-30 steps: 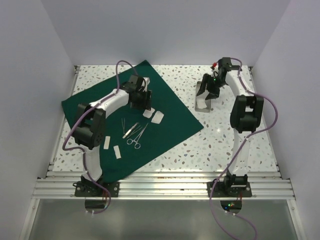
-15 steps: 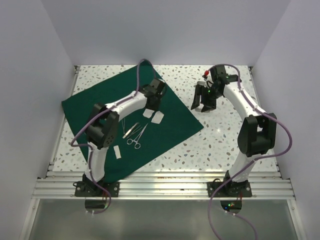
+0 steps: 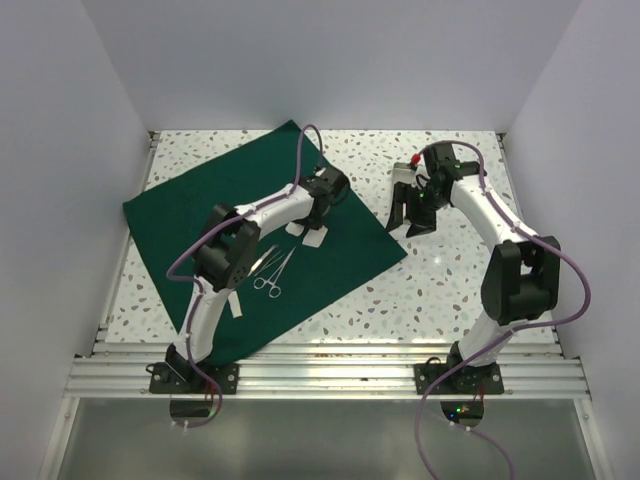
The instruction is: Prepare the surgical pack
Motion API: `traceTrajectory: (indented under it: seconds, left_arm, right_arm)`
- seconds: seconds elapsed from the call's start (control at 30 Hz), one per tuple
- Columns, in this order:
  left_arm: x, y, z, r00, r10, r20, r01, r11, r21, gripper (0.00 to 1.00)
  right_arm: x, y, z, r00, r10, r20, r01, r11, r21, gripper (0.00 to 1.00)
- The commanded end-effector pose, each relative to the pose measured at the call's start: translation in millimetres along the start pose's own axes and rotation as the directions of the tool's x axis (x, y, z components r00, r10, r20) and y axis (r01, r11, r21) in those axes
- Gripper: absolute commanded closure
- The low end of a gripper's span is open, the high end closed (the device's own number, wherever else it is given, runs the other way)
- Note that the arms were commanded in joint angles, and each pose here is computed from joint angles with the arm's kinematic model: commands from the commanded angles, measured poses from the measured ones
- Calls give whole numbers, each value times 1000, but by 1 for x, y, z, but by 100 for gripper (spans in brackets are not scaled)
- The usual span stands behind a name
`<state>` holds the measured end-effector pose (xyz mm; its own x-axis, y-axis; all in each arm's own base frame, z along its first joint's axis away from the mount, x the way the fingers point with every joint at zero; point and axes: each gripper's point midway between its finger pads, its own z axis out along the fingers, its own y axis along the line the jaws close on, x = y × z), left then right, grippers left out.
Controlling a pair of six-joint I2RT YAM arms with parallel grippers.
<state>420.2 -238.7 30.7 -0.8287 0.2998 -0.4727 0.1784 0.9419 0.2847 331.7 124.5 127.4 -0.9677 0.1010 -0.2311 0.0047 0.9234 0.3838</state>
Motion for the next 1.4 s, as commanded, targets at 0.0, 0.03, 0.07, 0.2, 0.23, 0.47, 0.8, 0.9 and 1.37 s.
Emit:
traceTrajectory:
  seconds: [0.0,0.03,0.07,0.2,0.23,0.47,0.8,0.9,1.37]
  left_arm:
    - [-2,11,-1,1000,-2,-2,2,998,-70,61]
    - [-1,10,0,1000,1,-7,-1,998,-70,61]
    - [0,10,1,1000,2,-10,-3,998,-70,62]
    - [7,7,4,1000,10,-28,-11,998,-57,62]
    - [7,7,5,1000,8,-29,-9,998,-54,63]
    - [2,9,1,1000,24,-15,-25,998,-56,81]
    - [-4,19,-31,1000,0,-29,-1,999,-49,100]
    - [-6,18,-44,998,-37,-41,36,999,-24,100]
    - [-1,-19,-57,993,-96,-74,98,995,28,100]
  right_arm:
    - [-4,8,-10,998,-37,47,39,999,-38,36]
    - [-5,10,-10,998,-38,50,41,998,-44,36]
    - [-5,10,-9,998,-38,45,40,998,-44,36]
    - [-9,13,-12,998,-40,56,43,998,-55,36]
    - [-9,14,-12,997,-42,58,45,997,-56,36]
    - [-7,14,-13,997,-41,63,45,997,-63,36]
    - [-3,18,-17,996,-39,79,46,995,-85,36]
    - [-1,18,-17,996,-40,81,48,995,-90,36]
    - [7,24,-21,995,-41,86,52,990,-131,36]
